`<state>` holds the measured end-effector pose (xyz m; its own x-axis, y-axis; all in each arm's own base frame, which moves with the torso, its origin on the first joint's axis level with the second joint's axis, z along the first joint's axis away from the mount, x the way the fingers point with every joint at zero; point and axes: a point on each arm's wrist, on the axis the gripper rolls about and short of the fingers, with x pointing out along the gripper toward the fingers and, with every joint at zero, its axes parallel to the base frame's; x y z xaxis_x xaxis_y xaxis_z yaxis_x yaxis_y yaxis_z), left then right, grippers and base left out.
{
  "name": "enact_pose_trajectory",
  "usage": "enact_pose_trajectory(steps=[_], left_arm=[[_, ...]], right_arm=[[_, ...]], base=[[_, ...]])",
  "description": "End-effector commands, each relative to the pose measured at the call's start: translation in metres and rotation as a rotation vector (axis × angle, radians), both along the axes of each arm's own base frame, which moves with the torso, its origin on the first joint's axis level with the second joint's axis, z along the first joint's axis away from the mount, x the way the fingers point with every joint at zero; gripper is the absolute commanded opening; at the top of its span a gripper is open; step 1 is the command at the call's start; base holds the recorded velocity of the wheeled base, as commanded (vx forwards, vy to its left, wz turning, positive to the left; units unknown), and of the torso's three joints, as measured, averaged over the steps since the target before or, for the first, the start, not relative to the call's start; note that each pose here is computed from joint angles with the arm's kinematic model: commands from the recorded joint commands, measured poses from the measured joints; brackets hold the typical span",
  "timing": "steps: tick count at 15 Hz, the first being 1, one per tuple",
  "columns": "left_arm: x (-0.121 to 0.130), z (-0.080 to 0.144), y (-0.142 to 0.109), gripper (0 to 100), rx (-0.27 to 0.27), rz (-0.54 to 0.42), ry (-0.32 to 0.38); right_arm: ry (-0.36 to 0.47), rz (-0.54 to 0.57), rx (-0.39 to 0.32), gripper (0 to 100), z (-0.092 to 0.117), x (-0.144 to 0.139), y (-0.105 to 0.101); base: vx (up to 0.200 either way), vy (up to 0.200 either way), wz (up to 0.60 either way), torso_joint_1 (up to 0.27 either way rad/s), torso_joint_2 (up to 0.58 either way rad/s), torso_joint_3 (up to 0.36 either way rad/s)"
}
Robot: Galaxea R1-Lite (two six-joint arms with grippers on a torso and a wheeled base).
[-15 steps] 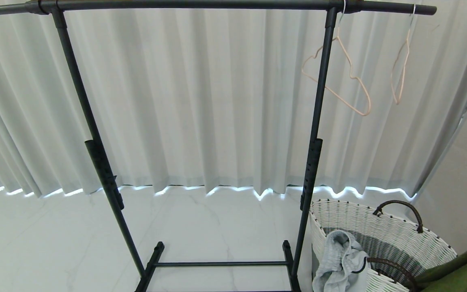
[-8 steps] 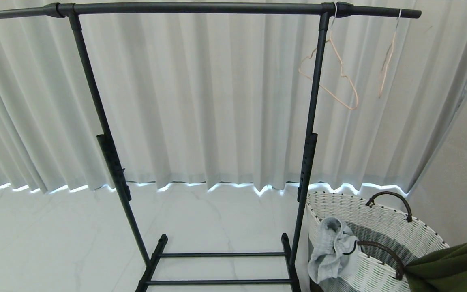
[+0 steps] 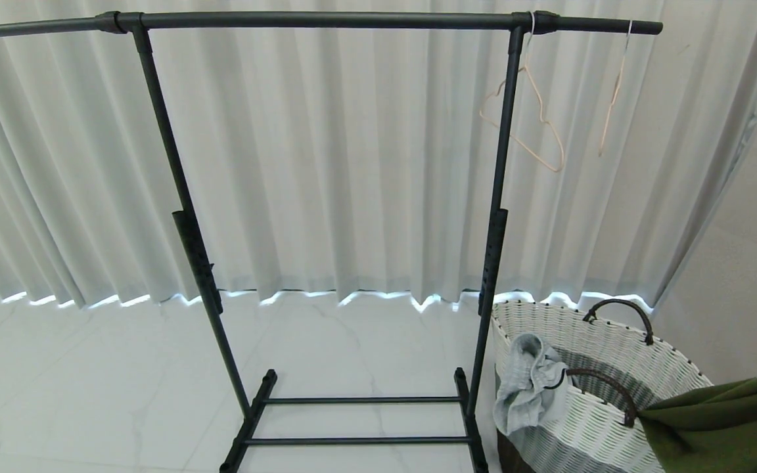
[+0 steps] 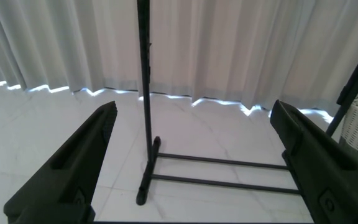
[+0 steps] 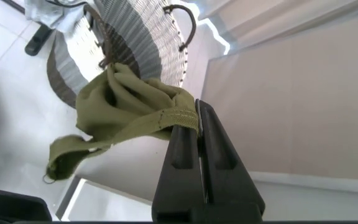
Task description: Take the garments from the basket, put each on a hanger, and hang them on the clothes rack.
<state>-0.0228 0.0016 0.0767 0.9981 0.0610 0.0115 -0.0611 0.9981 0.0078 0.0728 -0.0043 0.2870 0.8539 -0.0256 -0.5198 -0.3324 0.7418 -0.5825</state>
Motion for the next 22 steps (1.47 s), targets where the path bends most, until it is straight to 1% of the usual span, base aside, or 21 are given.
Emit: enact_pose_trajectory(steps=[1, 11, 14, 15, 16, 18, 20, 22], left_arm=[[0.0, 0.0, 0.0, 100, -0.001, 0.0, -0.001], [0.0, 0.0, 0.0, 100, 0.001, 0.0, -0.002], [0.0, 0.0, 0.0, 100, 0.01, 0.0, -0.002], [0.0, 0.0, 0.0, 100, 0.024, 0.001, 0.001], [0.0, 0.0, 0.0, 100, 0.059, 0.0, 0.001], [0.0, 0.0, 0.0, 100, 0.053, -0.001, 0.002], [0.0, 0.0, 0.0, 100, 0.059, -0.001, 0.003], [0.0, 0.0, 0.0, 100, 0.062, -0.001, 0.003]], right_arm=[[0.002, 0.003, -0.002, 0, 0.0, 0.001, 0.0], [-0.001, 0.025, -0.003, 0, 0.0, 0.001, 0.002], [0.002, 0.026, -0.003, 0, 0.0, 0.0, 0.002], [0.001, 0.032, -0.004, 0, 0.0, 0.0, 0.002], [0.004, 0.045, -0.003, 0, -0.001, 0.0, 0.003], [0.021, 0.059, -0.002, 0, -0.006, 0.0, 0.004], [0.037, 0.056, 0.003, 0, -0.014, -0.004, 0.004], [0.06, 0.057, 0.004, 0, -0.026, -0.011, 0.004]], base=[[0.0, 0.2, 0.0, 0.012, 0.01, 0.002], [0.0, 0.2, 0.0, 0.003, 0.0, 0.001], [0.0, 0.0, 0.0, 0.0, 0.0, 0.0], [0.0, 0.0, 0.0, 0.0, 0.0, 0.0], [0.0, 0.0, 0.0, 0.0, 0.0, 0.0], [0.0, 0.0, 0.0, 0.0, 0.0, 0.0], [0.0, 0.0, 0.0, 0.0, 0.0, 0.0], [0.0, 0.0, 0.0, 0.0, 0.0, 0.0]])
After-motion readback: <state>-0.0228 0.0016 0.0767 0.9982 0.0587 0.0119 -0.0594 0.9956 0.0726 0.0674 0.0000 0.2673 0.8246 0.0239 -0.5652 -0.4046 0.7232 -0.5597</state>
